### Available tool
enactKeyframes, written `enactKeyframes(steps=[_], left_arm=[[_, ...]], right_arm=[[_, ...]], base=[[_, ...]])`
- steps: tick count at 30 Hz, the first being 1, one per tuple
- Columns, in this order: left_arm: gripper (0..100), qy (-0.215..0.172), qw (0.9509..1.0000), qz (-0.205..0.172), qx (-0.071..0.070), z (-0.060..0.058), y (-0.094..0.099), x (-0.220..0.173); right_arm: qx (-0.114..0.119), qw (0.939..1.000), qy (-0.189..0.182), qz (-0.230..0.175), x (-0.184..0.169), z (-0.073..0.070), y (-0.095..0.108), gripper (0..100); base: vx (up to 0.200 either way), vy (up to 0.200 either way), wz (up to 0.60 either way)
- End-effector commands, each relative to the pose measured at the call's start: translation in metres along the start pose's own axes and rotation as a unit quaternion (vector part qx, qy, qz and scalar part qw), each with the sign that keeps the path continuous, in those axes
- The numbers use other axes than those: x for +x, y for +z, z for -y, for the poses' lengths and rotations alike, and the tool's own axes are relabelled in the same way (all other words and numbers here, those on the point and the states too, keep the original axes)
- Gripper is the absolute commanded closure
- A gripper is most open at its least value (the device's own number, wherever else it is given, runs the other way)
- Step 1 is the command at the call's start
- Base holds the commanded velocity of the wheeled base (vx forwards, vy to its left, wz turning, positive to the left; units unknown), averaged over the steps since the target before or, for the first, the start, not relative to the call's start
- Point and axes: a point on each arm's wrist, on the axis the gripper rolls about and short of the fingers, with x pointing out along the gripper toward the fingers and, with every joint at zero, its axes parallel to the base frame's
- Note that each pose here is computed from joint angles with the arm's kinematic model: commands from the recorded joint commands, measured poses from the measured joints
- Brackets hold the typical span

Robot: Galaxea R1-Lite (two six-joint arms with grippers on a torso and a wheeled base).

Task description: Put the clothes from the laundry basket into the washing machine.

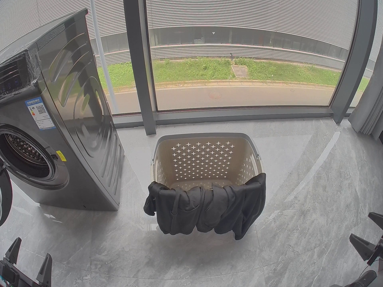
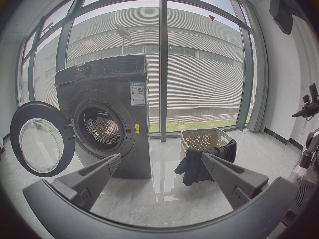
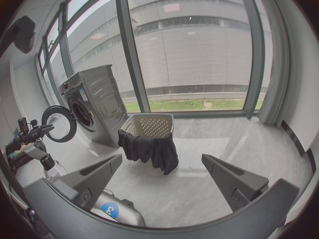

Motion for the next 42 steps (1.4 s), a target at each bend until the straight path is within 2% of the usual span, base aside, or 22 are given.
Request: enactKeyframes(steps=[1,4,8,10,11,15,17,21,25,34,38,42], left_arm=[[0,0.000,1.0000,0.000,-0.001,0.000,-0.005,0.000],[0,0.000,1.0000,0.000,-0.001,0.000,-0.005,0.000],[0,-0.001,1.0000,0.000,-0.001,0.000,-0.005,0.000],[0,0.000,1.0000,0.000,0.000,0.000,-0.005,0.000],[0,0.000,1.0000,0.000,0.000,0.000,-0.005,0.000],[0,0.001,1.0000,0.000,-0.001,0.000,-0.005,0.000],[0,0.001,1.0000,0.000,0.000,0.000,-0.005,0.000],[0,-0.001,1.0000,0.000,0.001,0.000,-0.005,0.000],[0,-0.001,1.0000,0.000,0.000,0.000,-0.005,0.000],[0,-0.001,1.0000,0.000,-0.001,0.000,-0.005,0.000],[0,-0.001,1.0000,0.000,-0.001,0.000,-0.005,0.000],[0,-0.001,1.0000,0.000,-0.001,0.000,-0.005,0.000]], right_arm=[[0.017,0.9830,0.087,-0.161,0.083,0.010,0.012,0],[0.028,0.9769,0.102,-0.186,0.116,0.009,0.012,0],[0.028,0.9727,0.114,-0.200,0.150,0.004,0.007,0],[0.028,0.9714,0.106,-0.211,0.172,-0.002,0.001,0],[0.028,0.9714,0.106,-0.211,0.172,-0.002,0.001,0],[0.057,0.9663,0.101,-0.230,0.201,-0.023,-0.014,0],[0.062,0.9643,0.090,-0.241,0.209,-0.026,-0.019,0],[0.056,0.9603,0.053,-0.268,0.229,-0.026,-0.038,0],[0.056,0.9621,0.033,-0.265,0.250,-0.024,-0.055,0],[0.055,0.9664,0.030,-0.249,0.291,-0.023,-0.097,0],[0.060,0.9685,0.019,-0.241,0.310,-0.015,-0.105,0],[0.061,0.9698,0.017,-0.235,0.321,-0.013,-0.107,0]], base=[[0.000,0.000,0.00],[0.000,0.000,0.00],[0.000,0.000,0.00],[0.000,0.000,0.00],[0.000,0.000,0.00],[0.000,0.000,0.00],[0.000,0.000,0.00],[0.000,0.000,0.00],[0.000,0.000,0.00],[0.067,0.000,0.00],[0.000,0.000,0.00],[0.000,0.000,0.00]])
